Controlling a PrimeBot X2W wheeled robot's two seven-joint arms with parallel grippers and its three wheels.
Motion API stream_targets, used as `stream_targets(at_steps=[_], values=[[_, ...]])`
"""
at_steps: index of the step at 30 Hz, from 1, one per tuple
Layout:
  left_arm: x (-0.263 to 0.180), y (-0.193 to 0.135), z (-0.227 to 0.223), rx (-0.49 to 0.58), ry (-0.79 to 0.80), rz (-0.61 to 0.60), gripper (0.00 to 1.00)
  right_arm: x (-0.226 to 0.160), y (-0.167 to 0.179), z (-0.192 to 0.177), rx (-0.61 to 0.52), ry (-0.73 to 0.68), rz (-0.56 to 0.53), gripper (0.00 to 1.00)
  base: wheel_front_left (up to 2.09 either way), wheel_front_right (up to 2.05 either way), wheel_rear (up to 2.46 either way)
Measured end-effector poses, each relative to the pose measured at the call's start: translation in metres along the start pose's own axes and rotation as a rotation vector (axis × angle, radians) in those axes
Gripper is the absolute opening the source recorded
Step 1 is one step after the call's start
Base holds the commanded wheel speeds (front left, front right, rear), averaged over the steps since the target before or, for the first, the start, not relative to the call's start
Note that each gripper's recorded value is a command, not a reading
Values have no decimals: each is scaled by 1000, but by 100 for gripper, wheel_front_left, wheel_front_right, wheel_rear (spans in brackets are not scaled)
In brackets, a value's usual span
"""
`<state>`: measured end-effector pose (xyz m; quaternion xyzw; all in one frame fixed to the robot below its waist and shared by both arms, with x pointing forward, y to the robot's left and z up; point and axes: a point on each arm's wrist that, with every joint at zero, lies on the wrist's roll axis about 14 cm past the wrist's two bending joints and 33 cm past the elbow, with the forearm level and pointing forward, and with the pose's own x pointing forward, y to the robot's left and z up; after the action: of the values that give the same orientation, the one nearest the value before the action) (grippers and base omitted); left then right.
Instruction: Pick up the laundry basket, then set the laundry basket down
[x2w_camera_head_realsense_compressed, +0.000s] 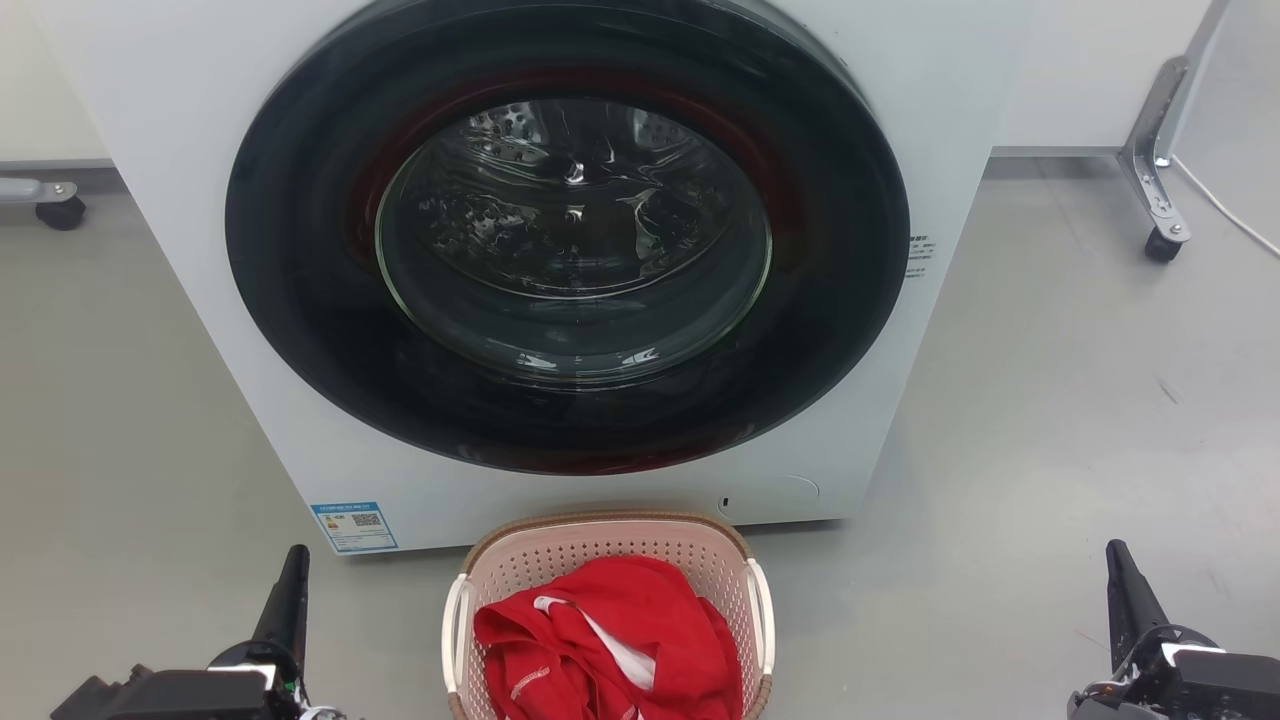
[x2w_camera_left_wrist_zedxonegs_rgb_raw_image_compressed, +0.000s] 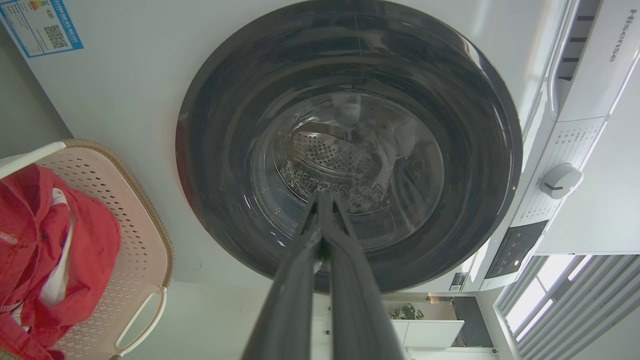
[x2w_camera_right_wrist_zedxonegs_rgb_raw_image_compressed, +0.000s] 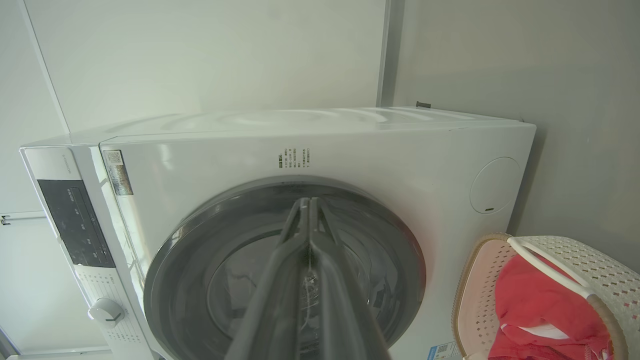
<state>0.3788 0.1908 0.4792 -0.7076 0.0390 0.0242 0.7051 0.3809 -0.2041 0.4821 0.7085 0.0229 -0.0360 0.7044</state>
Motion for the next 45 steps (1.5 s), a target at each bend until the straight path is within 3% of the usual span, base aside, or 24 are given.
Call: stream_targets(at_steps=[45], values=[[0, 0, 0, 0, 0, 1, 0, 0, 0, 0, 0, 0, 0, 0, 0, 0, 0]])
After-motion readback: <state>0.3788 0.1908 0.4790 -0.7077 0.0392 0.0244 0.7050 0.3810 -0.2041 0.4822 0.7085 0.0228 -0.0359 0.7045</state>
